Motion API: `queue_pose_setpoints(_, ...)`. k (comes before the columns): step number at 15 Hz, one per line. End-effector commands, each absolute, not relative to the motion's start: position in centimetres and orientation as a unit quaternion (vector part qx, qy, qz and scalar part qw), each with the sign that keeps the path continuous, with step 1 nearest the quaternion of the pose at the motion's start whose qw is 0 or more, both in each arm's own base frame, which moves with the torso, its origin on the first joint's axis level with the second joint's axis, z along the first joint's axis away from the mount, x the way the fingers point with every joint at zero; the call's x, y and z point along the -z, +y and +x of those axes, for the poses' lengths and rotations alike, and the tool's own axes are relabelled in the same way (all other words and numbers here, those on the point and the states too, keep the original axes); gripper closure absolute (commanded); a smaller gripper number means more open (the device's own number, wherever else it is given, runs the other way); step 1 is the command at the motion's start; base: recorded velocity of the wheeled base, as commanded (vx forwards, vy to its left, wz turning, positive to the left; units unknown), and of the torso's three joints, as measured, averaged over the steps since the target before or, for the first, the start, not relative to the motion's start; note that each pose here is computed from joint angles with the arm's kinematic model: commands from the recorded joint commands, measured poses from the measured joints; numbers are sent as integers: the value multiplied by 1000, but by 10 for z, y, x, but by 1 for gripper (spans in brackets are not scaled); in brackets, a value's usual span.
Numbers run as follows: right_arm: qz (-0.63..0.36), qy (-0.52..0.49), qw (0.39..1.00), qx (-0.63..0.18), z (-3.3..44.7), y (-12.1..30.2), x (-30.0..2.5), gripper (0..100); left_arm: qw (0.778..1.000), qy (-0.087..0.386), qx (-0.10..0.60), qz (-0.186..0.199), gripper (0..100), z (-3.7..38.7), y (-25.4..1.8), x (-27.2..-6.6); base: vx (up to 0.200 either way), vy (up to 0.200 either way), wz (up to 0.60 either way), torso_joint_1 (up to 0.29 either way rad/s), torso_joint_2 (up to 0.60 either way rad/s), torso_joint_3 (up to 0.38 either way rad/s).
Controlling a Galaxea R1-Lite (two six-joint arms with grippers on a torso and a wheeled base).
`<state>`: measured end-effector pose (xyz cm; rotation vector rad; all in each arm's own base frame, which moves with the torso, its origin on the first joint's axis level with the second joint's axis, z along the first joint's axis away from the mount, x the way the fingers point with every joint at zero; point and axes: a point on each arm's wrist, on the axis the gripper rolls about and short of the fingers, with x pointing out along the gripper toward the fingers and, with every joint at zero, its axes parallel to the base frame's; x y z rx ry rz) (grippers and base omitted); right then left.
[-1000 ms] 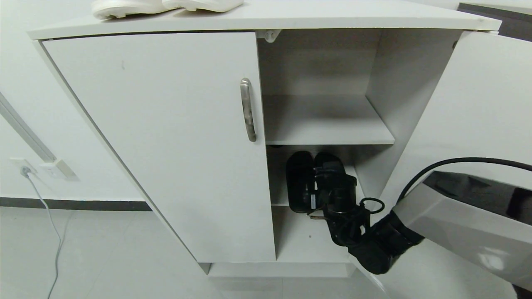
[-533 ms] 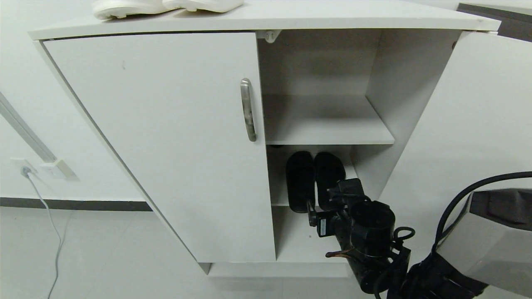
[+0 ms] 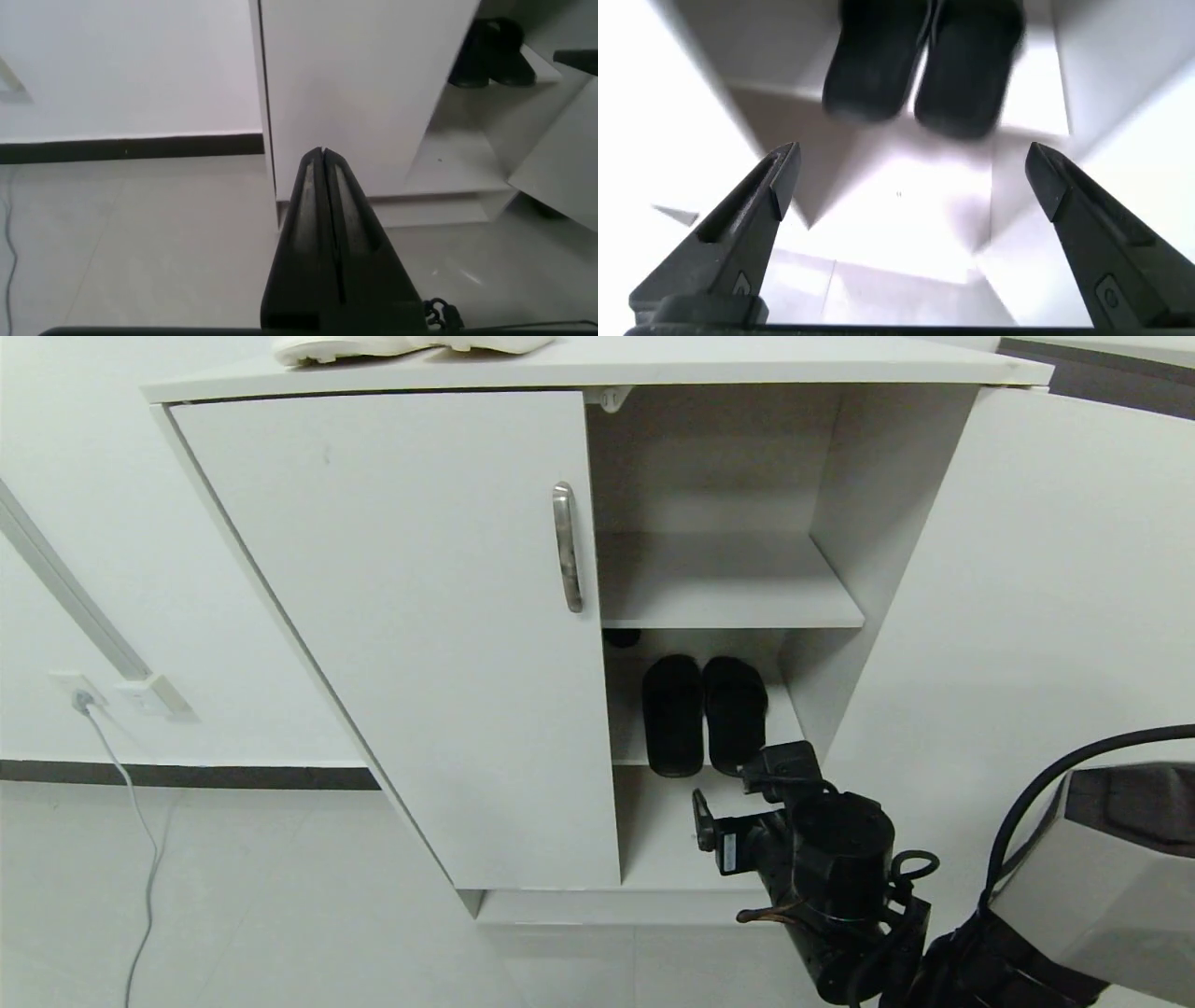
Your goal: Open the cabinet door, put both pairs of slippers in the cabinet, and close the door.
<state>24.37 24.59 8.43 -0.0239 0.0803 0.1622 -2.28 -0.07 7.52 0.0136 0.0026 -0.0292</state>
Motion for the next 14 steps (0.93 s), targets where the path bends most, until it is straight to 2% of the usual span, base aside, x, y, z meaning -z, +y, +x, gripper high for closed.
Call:
queue_pose_setpoints(1,-15,44,996,-82,242,245,-81,0,1000,2,15,7,100,-23,-1,-75,-200,0,0,7,7,2)
queue_pose_setpoints(4,-18,34,995,-87,244,246,-87,0,1000,2,15,11,100,-23,-1,-75,0,0,0,0,0,0)
queue_pose_setpoints(7,-16,18,995,-100,233,235,-106,0,1000,2,13,6,100,-23,-1,-75,0,0,0,0,0,0)
queue_pose_setpoints(14,-22,34,994,-98,239,220,-98,0,1000,2,12,3,100,-23,-1,-75,0,0,0,0,0,8)
